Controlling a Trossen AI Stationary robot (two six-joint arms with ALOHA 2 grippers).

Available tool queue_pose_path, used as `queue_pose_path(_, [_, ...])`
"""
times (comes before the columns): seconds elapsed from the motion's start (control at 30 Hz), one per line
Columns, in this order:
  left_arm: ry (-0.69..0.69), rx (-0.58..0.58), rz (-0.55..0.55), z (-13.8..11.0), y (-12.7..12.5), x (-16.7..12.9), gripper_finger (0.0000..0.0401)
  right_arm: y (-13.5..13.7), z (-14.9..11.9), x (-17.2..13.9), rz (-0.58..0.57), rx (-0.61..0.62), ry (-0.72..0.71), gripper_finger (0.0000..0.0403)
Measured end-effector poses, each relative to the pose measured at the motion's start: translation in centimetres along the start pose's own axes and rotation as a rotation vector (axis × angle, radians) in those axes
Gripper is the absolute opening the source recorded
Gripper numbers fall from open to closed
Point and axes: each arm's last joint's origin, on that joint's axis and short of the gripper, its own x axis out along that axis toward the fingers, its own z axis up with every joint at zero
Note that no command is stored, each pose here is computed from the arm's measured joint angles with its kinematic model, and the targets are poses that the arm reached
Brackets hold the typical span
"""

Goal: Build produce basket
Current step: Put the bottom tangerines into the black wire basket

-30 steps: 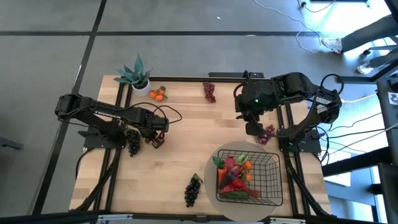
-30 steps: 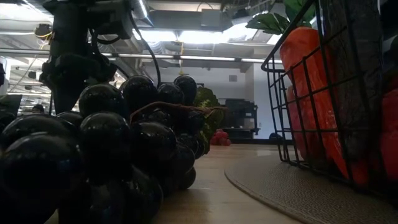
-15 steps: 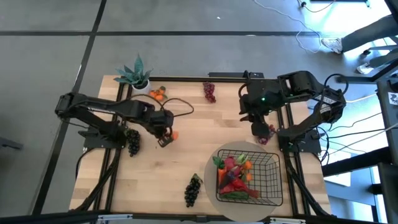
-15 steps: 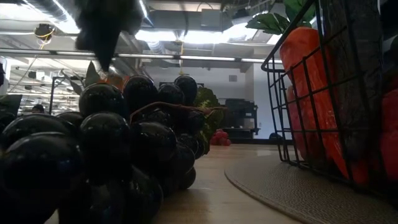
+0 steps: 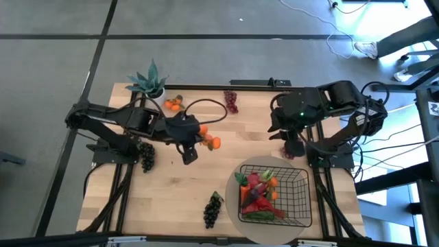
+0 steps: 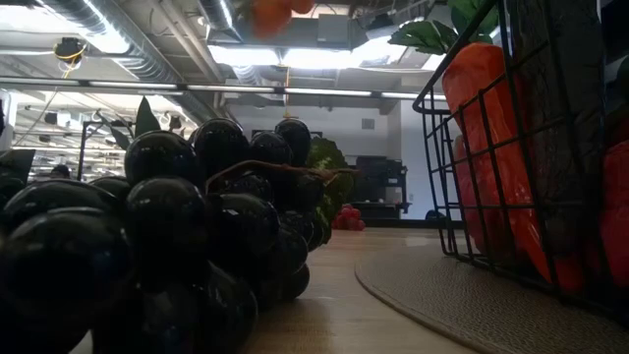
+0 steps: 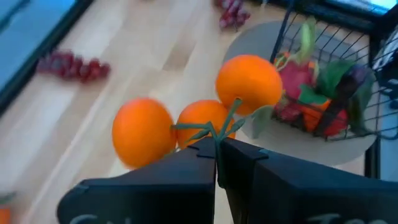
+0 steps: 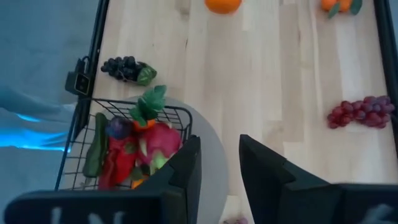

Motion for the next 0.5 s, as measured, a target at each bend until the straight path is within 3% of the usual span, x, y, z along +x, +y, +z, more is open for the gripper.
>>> queue_pose_path(0.3, [-0.105,0.057,0.078,1.6,-1.4,2.2,0.0,0.2,2.7,2.7,-0.002,-0.053,-0.088,0.0096])
queue_pose_path(0.5, [-0.181,0.043,0.151,2.2,-1.6,2.8,0.0,-0.2,4.3,5.5,-0.183,-0.092,-0.089,0.0096])
